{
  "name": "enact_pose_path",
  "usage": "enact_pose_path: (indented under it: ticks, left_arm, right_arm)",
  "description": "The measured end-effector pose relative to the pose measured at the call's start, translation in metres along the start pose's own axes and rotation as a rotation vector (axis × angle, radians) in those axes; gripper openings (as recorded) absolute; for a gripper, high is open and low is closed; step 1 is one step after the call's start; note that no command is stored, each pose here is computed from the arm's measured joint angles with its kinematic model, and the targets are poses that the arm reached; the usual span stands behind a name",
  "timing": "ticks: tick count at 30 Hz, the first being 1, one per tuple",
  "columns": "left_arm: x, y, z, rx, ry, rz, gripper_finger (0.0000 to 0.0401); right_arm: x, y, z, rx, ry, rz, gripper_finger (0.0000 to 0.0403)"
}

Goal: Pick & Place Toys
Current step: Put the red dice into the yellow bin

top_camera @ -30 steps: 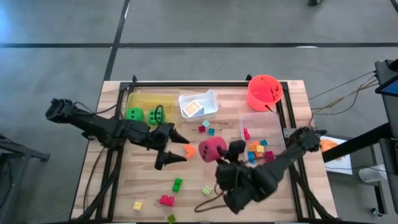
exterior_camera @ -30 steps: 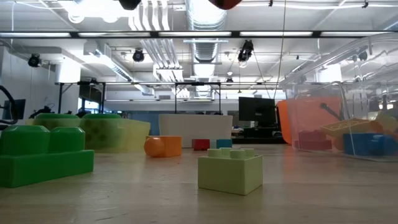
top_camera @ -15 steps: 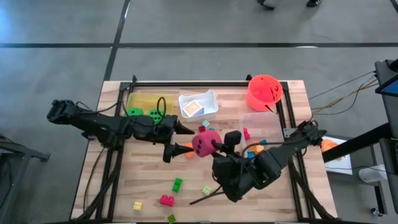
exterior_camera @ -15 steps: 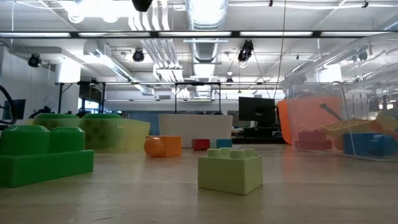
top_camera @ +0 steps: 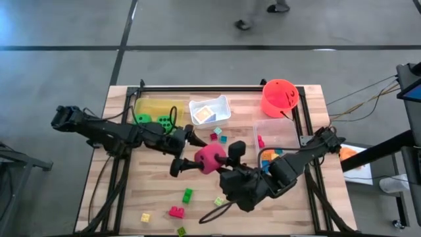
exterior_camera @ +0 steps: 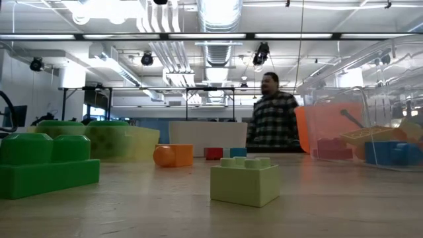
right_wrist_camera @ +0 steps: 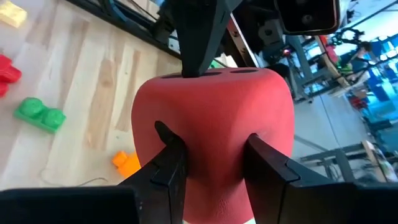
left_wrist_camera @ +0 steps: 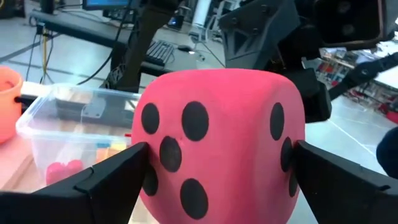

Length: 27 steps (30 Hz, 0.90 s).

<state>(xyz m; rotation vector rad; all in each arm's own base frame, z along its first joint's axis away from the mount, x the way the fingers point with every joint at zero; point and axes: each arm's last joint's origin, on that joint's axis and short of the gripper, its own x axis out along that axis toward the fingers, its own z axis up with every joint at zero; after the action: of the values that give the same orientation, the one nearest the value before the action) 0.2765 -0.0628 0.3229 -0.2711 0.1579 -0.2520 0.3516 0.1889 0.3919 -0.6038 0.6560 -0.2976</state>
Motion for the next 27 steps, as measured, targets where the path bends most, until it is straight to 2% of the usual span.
enact_pose_path:
  ticks: [3,5,11,14,16,22,27]
  left_arm:
    - [0.0,-0.0015,0.001,0.021,-0.008,-0.022,0.0362]
    - [0.0,-0.0017,0.0006,0.024,-0.005,-0.03,0.0333]
    - [0.0,-0.0024,0.0005,0.018,-0.003,-0.043,0.0195]
    - [0.0,-0.0024,0.0005,0.002,-0.002,-0.044,0.0192]
    - [0.0,-0.0024,0.0001,0.0,0.002,-0.045,0.0192]
    - [0.0,-0.0023,-0.0012,-0.016,0.017,-0.046,0.0192]
    - [-0.0004,0.0001,-0.0018,-0.041,0.033,-0.032,0.0192]
  right_arm:
    - [0.0003,-0.0011,0.002,0.009,-0.015,0.009,0.0115]
    - [0.0007,-0.0014,0.002,0.009,-0.014,0.011,0.0115]
    - [0.0023,-0.003,0.0028,0.024,-0.018,-0.002,0.0114]
    - [0.0024,-0.0032,0.0029,0.018,-0.018,-0.004,0.0115]
    - [0.0024,-0.0032,0.003,0.012,-0.019,-0.004,0.0142]
    - [0.0037,-0.0031,0.003,0.02,-0.018,-0.002,0.0271]
    - [0.005,-0.003,0.0024,0.013,-0.012,-0.009,0.0338]
